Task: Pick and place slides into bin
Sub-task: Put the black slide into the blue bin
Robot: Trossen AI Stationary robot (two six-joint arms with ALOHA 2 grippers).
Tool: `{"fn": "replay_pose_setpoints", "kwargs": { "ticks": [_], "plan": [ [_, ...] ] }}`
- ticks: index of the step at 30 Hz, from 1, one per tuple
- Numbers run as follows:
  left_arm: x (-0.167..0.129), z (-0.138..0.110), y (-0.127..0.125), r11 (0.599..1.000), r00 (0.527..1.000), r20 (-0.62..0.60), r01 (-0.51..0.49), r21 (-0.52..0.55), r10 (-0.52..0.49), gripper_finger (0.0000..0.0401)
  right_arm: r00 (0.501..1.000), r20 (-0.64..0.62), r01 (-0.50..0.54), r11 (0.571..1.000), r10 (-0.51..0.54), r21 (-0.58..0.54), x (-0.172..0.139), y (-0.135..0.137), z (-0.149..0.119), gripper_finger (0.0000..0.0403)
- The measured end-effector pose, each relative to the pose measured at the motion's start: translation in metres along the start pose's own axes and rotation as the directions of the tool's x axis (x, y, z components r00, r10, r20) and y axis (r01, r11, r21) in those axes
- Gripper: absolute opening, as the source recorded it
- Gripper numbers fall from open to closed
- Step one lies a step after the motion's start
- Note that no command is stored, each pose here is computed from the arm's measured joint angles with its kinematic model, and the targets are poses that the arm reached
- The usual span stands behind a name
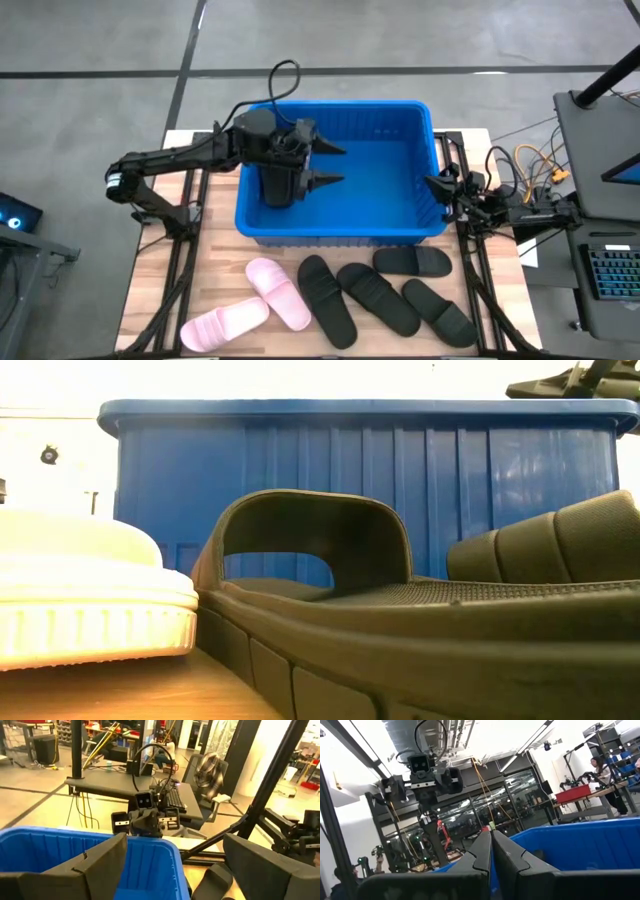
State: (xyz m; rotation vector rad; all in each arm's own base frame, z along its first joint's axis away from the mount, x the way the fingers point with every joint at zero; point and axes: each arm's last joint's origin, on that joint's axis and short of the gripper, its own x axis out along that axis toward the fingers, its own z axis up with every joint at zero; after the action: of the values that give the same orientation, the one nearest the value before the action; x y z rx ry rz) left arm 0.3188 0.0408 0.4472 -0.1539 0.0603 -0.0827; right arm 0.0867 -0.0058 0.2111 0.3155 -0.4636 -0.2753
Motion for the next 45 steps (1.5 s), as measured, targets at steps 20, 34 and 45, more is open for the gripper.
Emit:
{"fn": "replay_pose_setpoints", "kwargs": {
  "ticks": [20,34,45],
  "plan": [
    [0.001,-0.004,0.001,0.998,1.000,-0.013,0.001,0.066,0.000,0.0016,0.937,0.249,-0.287,0.945,0.244,0.158,-0.004,0.012,0.033,0.0014],
    [0.001,-0.005,0.002,0.998,1.000,-0.013,-0.009,0.068,0.010,0.0011,0.940,-0.090,-0.334,0.941,0.329,-0.046,0.034,0.052,0.118,0.0154],
    [-0.018,0.008,0.000,0.997,0.999,0.028,-0.021,0.077,0.019,0.0011,0.797,-0.262,-0.563,0.827,0.544,0.005,0.077,0.093,0.177,0.0180]
  ]
}}
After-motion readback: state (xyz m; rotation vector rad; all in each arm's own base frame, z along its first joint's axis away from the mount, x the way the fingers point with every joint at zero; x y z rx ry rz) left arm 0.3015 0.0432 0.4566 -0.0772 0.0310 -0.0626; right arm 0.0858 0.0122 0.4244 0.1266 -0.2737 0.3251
